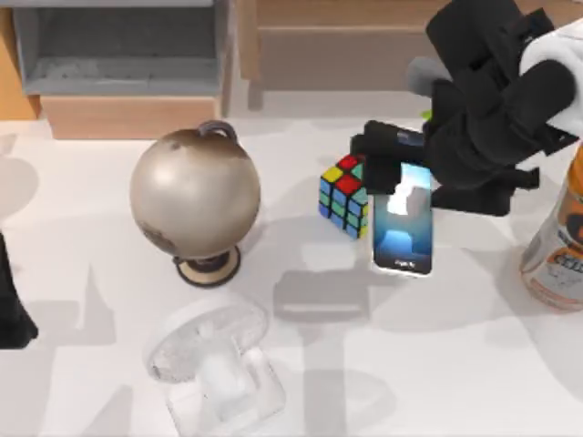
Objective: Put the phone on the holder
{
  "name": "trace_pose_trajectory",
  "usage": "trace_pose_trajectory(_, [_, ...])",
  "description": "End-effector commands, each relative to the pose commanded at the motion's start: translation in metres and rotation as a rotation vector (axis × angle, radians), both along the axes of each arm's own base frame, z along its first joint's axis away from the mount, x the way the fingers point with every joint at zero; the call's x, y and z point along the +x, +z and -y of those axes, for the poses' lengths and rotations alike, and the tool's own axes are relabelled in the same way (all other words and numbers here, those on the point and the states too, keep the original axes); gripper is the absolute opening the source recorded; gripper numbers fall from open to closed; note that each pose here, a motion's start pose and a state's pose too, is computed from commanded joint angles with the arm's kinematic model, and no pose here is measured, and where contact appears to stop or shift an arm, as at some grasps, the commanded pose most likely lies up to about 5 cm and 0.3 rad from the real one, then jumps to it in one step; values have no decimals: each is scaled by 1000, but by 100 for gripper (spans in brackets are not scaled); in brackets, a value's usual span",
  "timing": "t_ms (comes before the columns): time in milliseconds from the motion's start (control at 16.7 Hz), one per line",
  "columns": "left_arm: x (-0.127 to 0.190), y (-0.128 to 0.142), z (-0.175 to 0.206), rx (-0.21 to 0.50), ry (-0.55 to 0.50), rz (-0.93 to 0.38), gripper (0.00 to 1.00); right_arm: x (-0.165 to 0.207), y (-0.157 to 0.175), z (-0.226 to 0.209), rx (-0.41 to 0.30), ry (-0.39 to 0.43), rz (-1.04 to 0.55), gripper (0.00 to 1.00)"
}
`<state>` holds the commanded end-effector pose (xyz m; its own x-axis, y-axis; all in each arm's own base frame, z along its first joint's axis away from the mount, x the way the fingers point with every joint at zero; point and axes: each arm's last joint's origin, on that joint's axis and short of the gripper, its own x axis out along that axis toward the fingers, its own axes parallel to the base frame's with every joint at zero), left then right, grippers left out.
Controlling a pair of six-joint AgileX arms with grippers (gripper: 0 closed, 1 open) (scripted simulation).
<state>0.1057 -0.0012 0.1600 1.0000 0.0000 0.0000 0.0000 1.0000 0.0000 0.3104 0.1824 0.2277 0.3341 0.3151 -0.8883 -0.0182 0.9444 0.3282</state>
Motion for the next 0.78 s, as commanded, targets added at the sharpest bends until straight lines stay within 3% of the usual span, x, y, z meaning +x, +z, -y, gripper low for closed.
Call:
trace_pose_trajectory(180, [0, 0, 0, 0, 0, 0, 100, 17, 43, 34, 96, 36, 202, 0])
trace_pose_trajectory(360, [0, 0, 0, 0, 0, 0, 100, 29, 76, 83, 117, 60, 406, 0])
trace_pose_trajectory(540, [0, 0, 0, 0, 0, 0, 100, 31, 98, 140, 65, 73, 585, 0])
trace_pose_trajectory(780, [0, 0, 0, 0, 0, 0, 100, 14, 107, 219, -71, 82, 743, 0])
